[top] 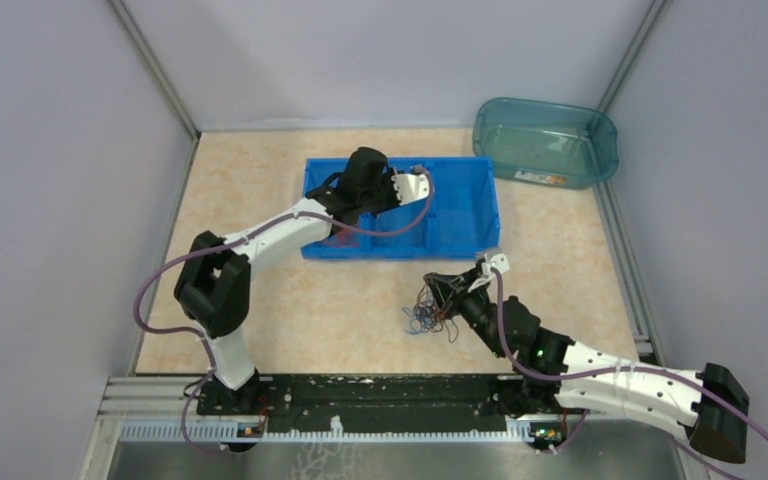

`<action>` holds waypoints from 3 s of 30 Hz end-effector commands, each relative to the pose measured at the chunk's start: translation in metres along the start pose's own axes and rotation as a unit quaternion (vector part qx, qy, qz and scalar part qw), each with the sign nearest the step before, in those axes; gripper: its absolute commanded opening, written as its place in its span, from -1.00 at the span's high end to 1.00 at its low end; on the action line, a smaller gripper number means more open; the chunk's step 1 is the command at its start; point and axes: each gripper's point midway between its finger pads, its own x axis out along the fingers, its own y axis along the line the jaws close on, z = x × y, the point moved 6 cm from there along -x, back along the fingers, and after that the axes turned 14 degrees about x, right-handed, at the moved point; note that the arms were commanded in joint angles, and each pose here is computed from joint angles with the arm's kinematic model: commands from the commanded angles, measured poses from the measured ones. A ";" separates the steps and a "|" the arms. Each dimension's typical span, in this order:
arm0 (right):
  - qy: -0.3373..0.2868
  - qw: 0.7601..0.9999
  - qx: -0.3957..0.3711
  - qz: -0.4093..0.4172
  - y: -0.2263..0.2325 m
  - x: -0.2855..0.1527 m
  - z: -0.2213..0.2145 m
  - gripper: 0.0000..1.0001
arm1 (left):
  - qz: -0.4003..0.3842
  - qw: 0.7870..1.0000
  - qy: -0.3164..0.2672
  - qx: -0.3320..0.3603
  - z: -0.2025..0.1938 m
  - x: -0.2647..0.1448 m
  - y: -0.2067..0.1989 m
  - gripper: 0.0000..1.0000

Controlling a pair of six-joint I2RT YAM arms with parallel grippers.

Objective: Untangle the cables

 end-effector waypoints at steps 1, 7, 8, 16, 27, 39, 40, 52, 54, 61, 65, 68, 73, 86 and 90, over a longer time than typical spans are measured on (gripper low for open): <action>-0.022 1.000 0.018 0.015 0.012 0.002 0.014 1.00 | -0.032 0.999 0.024 -0.010 -0.003 0.000 -0.001 0.03; -0.027 0.999 0.020 0.015 0.014 0.002 0.016 1.00 | -0.056 0.996 -0.065 -0.027 0.024 -0.034 0.003 -0.92; -0.028 0.999 0.021 0.016 0.015 0.003 0.017 1.00 | -0.063 0.994 -0.081 -0.028 0.029 -0.043 0.003 -0.97; -0.031 0.999 0.025 0.030 0.026 0.009 0.022 1.00 | -0.161 0.952 -0.259 -0.001 0.072 -0.139 -0.022 -0.98; -0.047 0.992 0.056 0.103 0.077 0.028 0.052 1.00 | -0.202 0.917 -0.336 -0.069 0.073 -0.188 -0.105 -0.86; -0.098 0.973 0.120 0.172 0.118 0.020 0.102 1.00 | -0.173 0.917 -0.351 -0.078 0.045 -0.189 -0.151 -0.83; -0.103 0.971 0.126 0.174 0.120 0.020 0.106 1.00 | -0.153 0.919 -0.354 -0.080 0.048 -0.188 -0.149 -0.79; -0.133 0.959 0.164 0.189 0.135 0.020 0.128 1.00 | -0.088 0.930 -0.348 -0.079 0.072 -0.174 -0.149 -0.30; -0.136 0.958 0.166 0.188 0.135 0.019 0.129 1.00 | -0.082 0.935 -0.336 -0.076 0.070 -0.170 -0.148 -0.18; -0.141 0.962 0.153 0.175 0.129 0.019 0.129 1.00 | -0.068 0.946 -0.310 -0.067 0.060 -0.173 -0.146 0.68; -0.145 0.969 0.132 0.152 0.118 0.017 0.126 1.00 | -0.064 0.947 -0.314 -0.030 0.057 -0.183 -0.145 0.92; -0.149 0.975 0.112 0.125 0.105 0.013 0.123 1.00 | -0.073 0.945 -0.320 0.008 0.053 -0.193 -0.148 0.99; -0.123 0.990 0.062 0.031 0.065 0.008 0.100 1.00 | -0.062 0.945 -0.315 0.060 0.047 -0.211 -0.143 1.00; 0.010 0.993 0.042 -0.111 -0.020 -0.008 0.002 1.00 | 0.098 0.881 -0.398 0.237 0.091 -0.271 -0.069 1.00; 0.035 0.994 0.033 -0.094 -0.022 -0.006 -0.014 0.87 | 0.161 0.864 -0.411 0.242 0.119 -0.288 -0.027 1.00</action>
